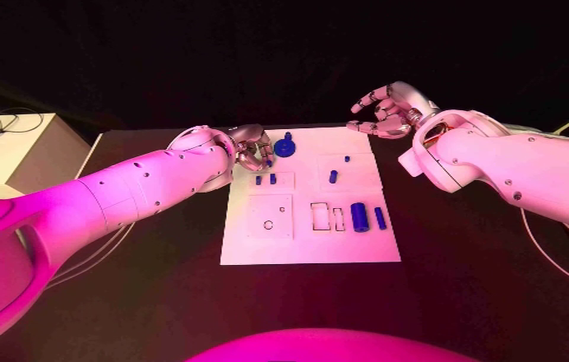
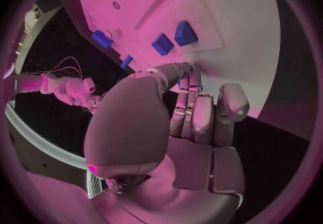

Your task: Assemble the parts on the task board

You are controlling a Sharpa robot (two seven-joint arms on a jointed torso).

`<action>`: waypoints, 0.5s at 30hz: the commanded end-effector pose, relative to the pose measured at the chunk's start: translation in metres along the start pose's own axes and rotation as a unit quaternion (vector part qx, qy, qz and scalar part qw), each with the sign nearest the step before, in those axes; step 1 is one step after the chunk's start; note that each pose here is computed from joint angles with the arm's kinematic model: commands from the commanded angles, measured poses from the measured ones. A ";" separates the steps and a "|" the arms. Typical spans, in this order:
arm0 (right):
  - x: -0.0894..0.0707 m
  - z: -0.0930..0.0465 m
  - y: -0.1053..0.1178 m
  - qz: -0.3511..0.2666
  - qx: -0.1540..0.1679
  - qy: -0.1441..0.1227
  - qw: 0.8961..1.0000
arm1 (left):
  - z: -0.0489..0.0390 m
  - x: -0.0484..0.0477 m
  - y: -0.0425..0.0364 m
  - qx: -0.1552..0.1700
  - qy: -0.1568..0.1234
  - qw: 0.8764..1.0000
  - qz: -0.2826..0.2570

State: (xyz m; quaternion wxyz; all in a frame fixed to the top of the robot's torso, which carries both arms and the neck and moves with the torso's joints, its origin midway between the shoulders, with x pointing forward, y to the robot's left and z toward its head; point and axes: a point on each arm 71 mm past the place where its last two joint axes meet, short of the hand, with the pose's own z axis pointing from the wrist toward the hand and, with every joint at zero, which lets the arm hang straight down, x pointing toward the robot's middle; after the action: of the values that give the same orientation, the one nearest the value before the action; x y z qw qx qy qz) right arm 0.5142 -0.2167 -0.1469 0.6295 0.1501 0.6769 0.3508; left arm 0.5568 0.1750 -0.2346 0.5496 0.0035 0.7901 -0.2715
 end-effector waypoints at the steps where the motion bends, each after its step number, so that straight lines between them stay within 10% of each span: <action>1: 0.001 0.000 0.001 -0.003 -0.006 0.005 1.000 | -0.0002 0.0074 -0.0001 -0.004 0.022 1.000 0.006; 15: 0.000 0.000 0.000 -0.004 -0.005 0.004 1.000 | -0.0038 0.0033 0.0030 0.000 0.000 1.000 0.003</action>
State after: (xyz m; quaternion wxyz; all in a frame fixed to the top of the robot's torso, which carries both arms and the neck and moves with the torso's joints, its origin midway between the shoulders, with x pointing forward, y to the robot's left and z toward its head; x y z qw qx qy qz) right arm 0.5142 -0.2174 -0.1469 0.6297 0.1504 0.6769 0.3502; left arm 0.5531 0.1796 -0.2392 0.5470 0.0043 0.7928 -0.2688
